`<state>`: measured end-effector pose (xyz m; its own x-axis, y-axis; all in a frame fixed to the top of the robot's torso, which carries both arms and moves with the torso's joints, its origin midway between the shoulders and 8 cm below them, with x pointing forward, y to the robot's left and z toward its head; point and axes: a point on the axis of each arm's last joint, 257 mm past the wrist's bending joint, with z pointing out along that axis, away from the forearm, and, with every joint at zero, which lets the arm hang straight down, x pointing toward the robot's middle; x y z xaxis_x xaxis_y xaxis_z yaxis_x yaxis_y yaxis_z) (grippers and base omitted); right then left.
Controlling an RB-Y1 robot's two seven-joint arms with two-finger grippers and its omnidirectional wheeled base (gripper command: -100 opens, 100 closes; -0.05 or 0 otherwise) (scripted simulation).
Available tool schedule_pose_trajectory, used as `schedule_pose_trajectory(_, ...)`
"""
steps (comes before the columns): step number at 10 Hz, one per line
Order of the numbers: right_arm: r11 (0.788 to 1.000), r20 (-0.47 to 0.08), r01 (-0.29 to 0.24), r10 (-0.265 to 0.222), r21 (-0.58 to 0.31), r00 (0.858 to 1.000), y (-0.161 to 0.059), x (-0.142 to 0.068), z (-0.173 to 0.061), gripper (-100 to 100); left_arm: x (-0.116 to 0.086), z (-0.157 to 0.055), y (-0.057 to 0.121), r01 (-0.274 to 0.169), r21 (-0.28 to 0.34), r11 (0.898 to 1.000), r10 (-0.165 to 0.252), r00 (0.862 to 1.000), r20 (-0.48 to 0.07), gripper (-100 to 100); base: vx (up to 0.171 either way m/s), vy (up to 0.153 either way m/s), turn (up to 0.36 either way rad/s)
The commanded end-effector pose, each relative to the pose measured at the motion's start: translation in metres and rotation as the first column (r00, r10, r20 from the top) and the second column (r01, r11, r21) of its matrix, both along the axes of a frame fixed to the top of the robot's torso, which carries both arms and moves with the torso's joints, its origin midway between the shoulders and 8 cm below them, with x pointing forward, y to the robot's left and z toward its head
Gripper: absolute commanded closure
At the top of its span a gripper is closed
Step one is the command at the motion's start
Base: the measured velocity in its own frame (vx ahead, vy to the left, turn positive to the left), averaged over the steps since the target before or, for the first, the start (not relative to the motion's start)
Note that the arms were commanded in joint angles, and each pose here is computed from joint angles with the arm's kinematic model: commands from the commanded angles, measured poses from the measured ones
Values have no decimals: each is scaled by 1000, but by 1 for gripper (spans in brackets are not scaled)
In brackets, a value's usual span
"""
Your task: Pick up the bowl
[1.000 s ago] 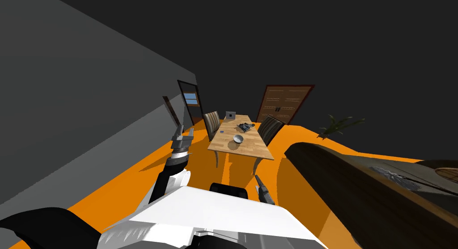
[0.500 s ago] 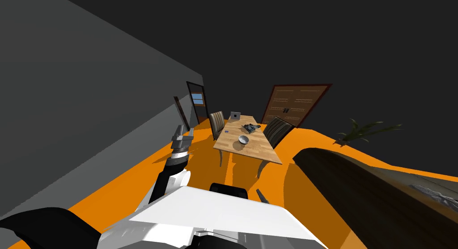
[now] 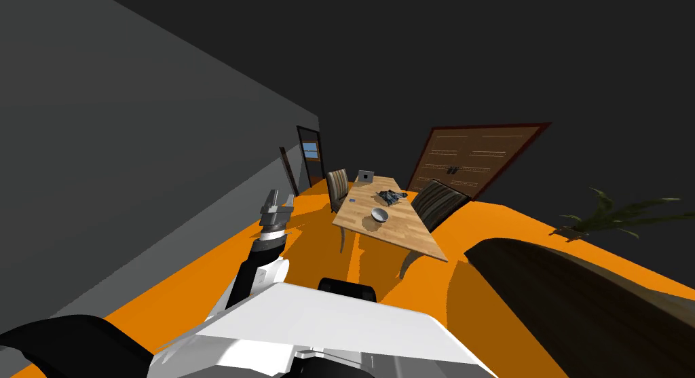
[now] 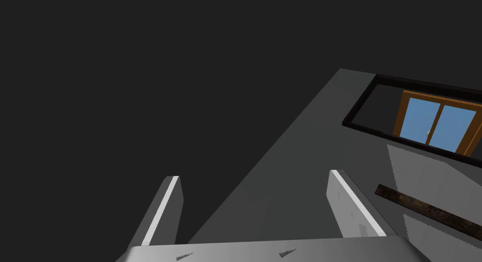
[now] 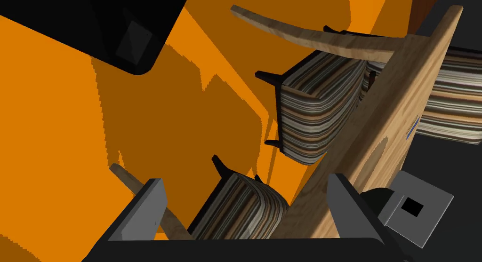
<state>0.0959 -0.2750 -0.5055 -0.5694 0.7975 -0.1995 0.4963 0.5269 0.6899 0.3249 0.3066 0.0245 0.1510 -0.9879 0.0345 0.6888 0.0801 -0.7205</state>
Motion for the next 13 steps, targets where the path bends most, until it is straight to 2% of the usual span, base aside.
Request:
schedule_pose_trajectory(1,998,-45,-36,34,-45,998,-17,-18,-9,-100,0,0,0,0,0,1000,0,1000,0,0,15,72,120)
schedule_pose_trajectory(2,991,-101,-95,86,-97,991,-33,-45,-21,-100,0,0,0,0,0,1000,0,1000,0,0,23,92,218)
schedule_pose_trajectory(3,989,-111,-104,91,-109,990,-40,-48,-22,-100,0,0,0,0,0,1000,0,1000,0,0,21,76,139)
schedule_pose_trajectory(4,974,-156,-169,145,-152,977,-55,-68,-29,-100,0,0,0,0,0,1000,0,1000,0,0,28,85,248)
schedule_pose_trajectory(5,970,-173,-176,147,-166,974,-64,-75,-31,-100,0,0,0,0,0,1000,0,1000,0,0,35,75,154)
schedule_pose_trajectory(6,946,-229,-245,196,-212,954,-87,-97,-37,-100,0,0,0,0,0,1000,0,1000,0,0,56,87,258)
schedule_pose_trajectory(7,942,-242,-252,197,-223,950,-95,-102,-37,-100,0,0,0,0,0,1000,0,1000,0,0,38,66,131)
schedule_pose_trajectory(8,912,-292,-318,239,-259,926,-115,-121,-40,-100,0,0,0,0,0,1000,0,1000,0,0,49,84,275)
schedule_pose_trajectory(9,905,-306,-328,242,-272,921,-126,-125,-39,-100,0,0,0,0,0,1000,0,1000,0,0,47,69,141)
schedule_pose_trajectory(10,863,-358,-400,284,-308,889,-153,-141,-39,-100,0,0,0,0,0,1000,0,1000,0,0,48,79,255)
schedule_pose_trajectory(11,859,-368,-404,282,-314,886,-159,-144,-38,-100,0,0,0,0,0,1000,0,1000,0,0,51,60,172)
schedule_pose_trajectory(13,754,-471,-540,347,-375,811,-219,-169,-29,-100,0,0,0,0,0,1000,0,1000,0,0,92,105,325)
